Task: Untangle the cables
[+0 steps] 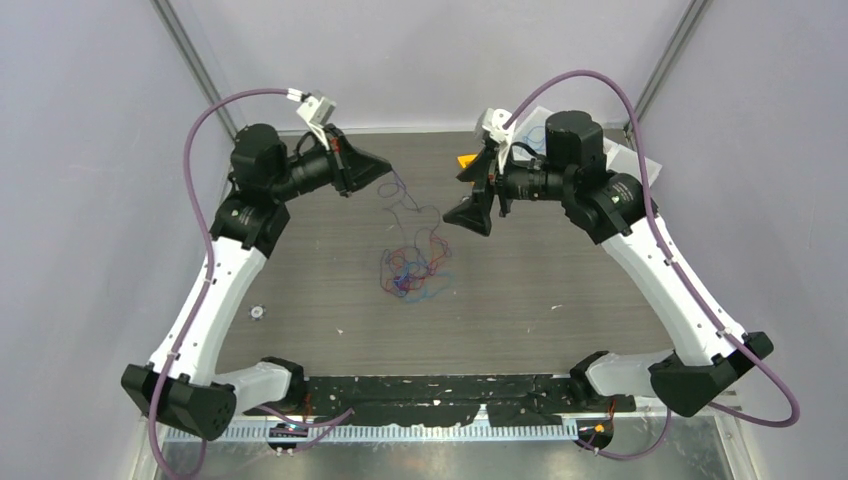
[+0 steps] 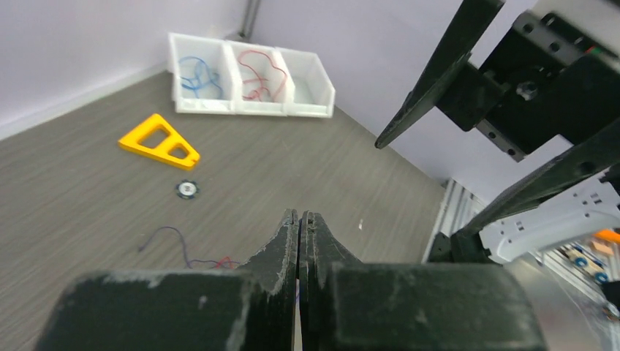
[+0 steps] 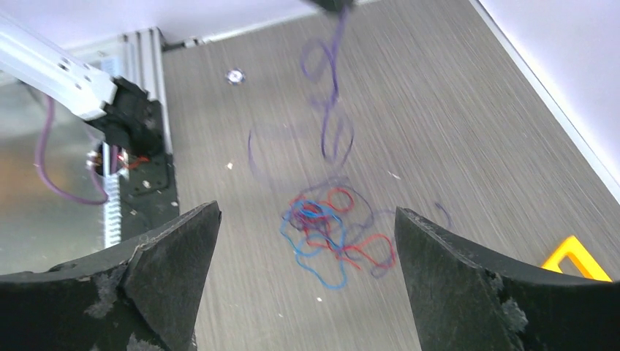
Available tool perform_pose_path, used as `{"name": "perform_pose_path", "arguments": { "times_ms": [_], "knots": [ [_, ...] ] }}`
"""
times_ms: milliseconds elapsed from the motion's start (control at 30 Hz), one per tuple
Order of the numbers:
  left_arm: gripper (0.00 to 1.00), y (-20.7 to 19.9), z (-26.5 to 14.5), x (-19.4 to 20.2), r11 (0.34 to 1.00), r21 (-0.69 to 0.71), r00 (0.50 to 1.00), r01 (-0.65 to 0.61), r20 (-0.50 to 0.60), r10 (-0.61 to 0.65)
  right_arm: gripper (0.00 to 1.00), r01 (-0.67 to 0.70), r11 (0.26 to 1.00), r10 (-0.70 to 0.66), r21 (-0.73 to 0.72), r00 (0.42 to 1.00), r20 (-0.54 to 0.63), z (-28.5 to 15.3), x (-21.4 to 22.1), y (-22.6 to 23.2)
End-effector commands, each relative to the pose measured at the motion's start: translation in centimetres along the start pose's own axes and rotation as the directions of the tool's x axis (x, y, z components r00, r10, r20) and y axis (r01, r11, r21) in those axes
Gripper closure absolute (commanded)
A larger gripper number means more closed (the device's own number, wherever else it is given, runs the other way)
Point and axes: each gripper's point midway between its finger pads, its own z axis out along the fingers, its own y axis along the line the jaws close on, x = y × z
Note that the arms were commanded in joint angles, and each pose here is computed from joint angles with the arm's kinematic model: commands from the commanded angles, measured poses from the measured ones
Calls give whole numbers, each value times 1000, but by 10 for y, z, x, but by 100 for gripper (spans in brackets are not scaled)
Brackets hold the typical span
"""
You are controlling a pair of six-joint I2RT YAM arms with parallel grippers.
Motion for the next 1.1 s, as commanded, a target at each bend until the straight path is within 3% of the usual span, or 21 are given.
{"name": "perform_pose_path", "arguments": {
  "times_ms": [0, 433, 600, 667, 800, 900, 933, 1067],
  "knots": [
    [100, -32, 11, -12, 991, 125, 999, -51, 5, 51, 5, -23, 1000, 24, -6, 992, 122, 1, -54, 10],
    [100, -81, 35, 2, 960, 281, 998, -3, -57, 20, 17, -63, 998, 59, 25, 988, 144, 25, -59, 4],
    [100, -87, 39, 0, 955, 293, 998, 36, -63, -18, 42, -49, 998, 45, 28, 990, 134, 31, -56, 3],
    [100, -87, 42, -2, 955, 293, 998, 49, -62, -32, 48, -39, 999, 37, 19, 992, 119, 33, -49, 5],
    [100, -89, 44, -5, 950, 304, 997, 68, -60, -52, 48, -33, 999, 32, 15, 996, 83, 32, -32, 8],
    [100, -89, 45, -4, 948, 308, 996, 80, -70, -62, 38, -32, 999, 30, 23, 998, 62, 30, -23, 9],
    [100, -89, 45, -4, 947, 311, 996, 80, -70, -61, 39, -28, 999, 26, 30, 998, 63, 28, -23, 9],
    [100, -89, 45, -3, 946, 313, 995, 81, -74, -60, 66, -23, 998, 18, 57, 997, 74, 23, -23, 7]
  ]
}}
